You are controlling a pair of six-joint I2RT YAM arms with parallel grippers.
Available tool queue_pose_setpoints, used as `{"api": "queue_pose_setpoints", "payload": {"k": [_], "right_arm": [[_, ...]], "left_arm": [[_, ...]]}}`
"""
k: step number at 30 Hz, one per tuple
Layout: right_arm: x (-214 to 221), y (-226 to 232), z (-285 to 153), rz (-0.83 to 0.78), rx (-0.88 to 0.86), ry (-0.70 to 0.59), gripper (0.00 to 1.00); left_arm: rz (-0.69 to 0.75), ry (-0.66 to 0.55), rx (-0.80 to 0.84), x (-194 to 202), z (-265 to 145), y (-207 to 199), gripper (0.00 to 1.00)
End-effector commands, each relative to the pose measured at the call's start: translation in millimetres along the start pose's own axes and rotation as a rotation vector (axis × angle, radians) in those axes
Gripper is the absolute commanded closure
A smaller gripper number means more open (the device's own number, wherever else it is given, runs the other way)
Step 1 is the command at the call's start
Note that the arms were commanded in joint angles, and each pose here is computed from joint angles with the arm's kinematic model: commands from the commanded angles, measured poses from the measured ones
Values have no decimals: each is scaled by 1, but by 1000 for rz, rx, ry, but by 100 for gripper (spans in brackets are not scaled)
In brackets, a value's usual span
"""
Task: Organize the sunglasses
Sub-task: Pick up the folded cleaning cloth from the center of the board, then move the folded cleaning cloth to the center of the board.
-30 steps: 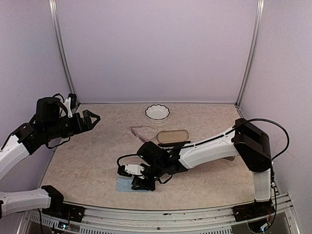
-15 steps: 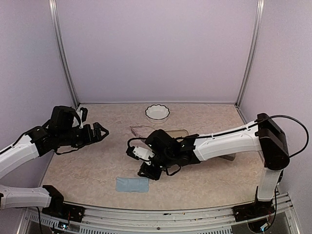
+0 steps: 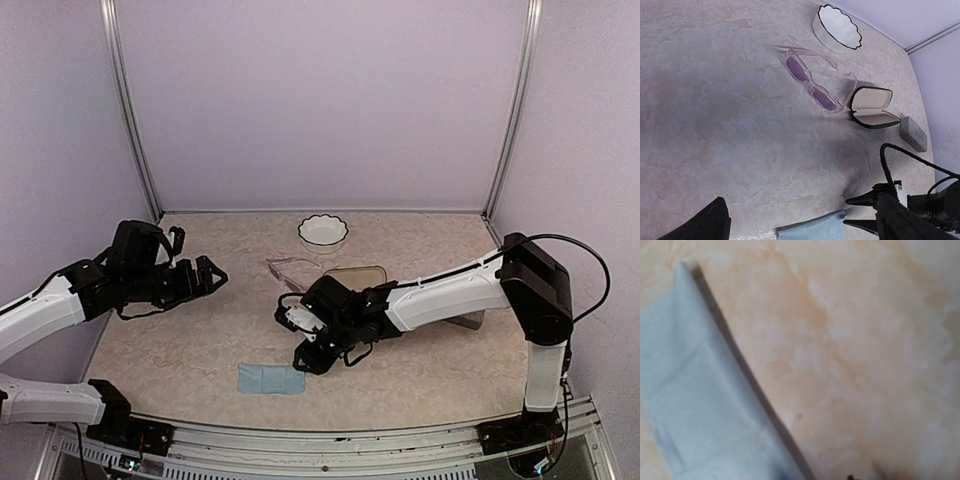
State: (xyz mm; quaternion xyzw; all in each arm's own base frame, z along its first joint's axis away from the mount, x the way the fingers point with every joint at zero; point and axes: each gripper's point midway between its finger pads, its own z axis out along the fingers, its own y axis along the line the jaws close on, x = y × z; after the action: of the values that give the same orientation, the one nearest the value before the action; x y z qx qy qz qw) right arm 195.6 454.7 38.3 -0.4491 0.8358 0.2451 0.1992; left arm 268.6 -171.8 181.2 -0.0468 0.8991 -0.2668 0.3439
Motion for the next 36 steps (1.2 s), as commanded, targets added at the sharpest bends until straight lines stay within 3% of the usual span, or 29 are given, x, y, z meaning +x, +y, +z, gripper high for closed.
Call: {"api": "queue_pose_setpoints", "payload": {"k": [1,17,33,36], "right_arm": [[8,4,7,39,-59,20,62],[30,1,20,37,-64,81,63],[36,-3,14,23,-48,86,99],[37,-8,9,35,-43,82,100]], "left_arm": [[6,-15,15,-3,2,-5,1],[10,-2,21,0,8,-6,1],[20,24,25,5,18,-8,1],[28,40,33,9,22,-10,1]]}}
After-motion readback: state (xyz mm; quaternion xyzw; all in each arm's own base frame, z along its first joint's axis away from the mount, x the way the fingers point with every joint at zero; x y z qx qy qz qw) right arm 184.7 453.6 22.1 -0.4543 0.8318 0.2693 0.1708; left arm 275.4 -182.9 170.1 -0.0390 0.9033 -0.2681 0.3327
